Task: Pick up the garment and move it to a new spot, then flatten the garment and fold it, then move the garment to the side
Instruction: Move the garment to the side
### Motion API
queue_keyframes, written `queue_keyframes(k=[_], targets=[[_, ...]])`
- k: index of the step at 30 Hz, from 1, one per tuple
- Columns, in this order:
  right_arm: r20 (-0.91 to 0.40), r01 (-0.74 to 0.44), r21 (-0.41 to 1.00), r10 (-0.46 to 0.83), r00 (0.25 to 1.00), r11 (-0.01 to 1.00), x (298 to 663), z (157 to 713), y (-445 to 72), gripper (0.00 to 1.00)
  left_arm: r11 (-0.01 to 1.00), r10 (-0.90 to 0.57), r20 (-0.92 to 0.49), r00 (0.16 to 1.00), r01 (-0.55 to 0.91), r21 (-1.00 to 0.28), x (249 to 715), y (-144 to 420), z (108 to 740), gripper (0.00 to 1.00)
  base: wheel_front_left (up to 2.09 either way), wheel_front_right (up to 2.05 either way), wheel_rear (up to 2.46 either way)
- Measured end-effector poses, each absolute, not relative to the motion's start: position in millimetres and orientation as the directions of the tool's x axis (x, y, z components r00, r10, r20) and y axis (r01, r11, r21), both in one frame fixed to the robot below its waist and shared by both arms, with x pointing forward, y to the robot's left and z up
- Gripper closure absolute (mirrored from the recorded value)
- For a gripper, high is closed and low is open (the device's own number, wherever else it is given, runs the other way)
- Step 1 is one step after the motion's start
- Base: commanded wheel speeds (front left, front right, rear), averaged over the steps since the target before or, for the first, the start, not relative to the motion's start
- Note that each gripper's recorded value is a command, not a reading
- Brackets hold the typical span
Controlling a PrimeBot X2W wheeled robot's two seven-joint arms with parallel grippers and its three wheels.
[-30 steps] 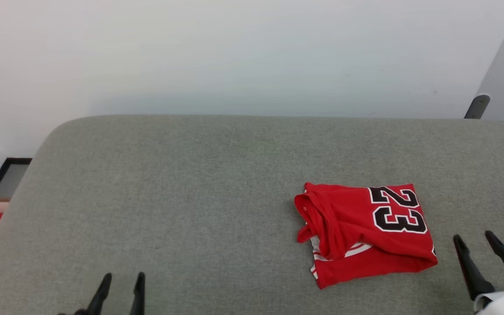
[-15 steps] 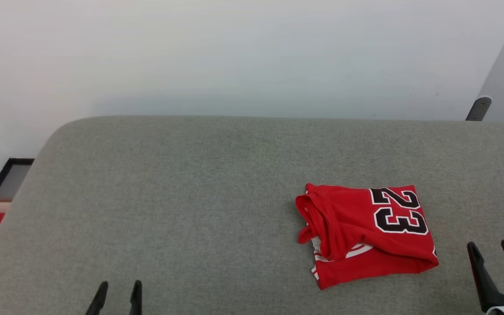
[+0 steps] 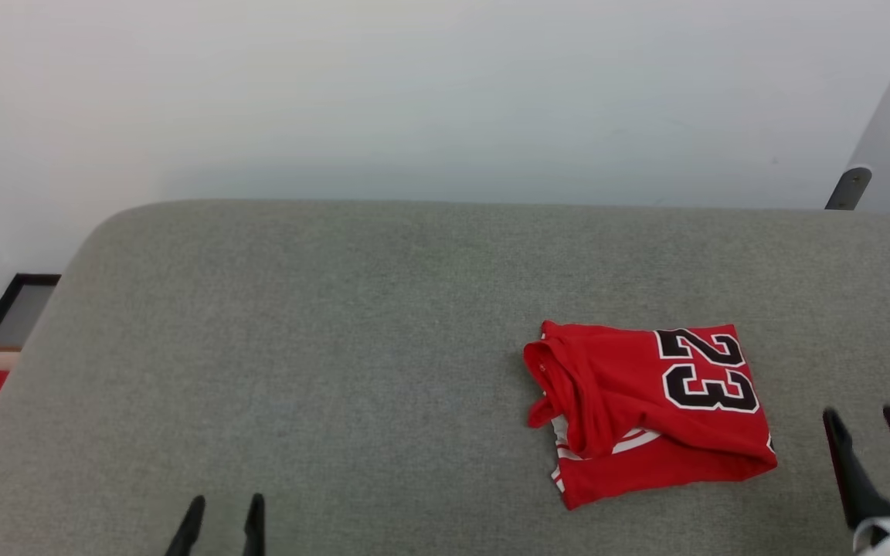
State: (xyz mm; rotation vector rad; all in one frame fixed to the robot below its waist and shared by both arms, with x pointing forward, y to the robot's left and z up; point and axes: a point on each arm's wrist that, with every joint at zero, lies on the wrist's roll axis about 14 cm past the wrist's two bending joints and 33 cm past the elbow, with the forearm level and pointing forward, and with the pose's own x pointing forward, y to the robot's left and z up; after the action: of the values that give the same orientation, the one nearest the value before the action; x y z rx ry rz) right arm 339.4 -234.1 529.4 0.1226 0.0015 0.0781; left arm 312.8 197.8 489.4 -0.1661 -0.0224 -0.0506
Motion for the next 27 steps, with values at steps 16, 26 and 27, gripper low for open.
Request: queue_keyframes(k=[16,26,27], targets=[[-0.528,-0.200,0.092,0.219,0.820,0.975,429,484,-219,0.00,0.974,-0.108,-0.001,0.994,0.105,-0.200,351,170,478,0.00,0.00,0.00,0.00],[-0.840,-0.195,0.139,0.220,0.496,0.971,434,421,-224,0.00,0.975,-0.107,-0.016,0.994,0.102,-0.197,387,170,469,0.00,0.00,0.00,0.00],[-0.865,-0.212,0.155,0.236,0.442,0.965,434,409,-215,0.00,0.977,-0.118,-0.016,0.993,0.113,-0.183,396,168,468,0.00,0.00,0.00,0.00]])
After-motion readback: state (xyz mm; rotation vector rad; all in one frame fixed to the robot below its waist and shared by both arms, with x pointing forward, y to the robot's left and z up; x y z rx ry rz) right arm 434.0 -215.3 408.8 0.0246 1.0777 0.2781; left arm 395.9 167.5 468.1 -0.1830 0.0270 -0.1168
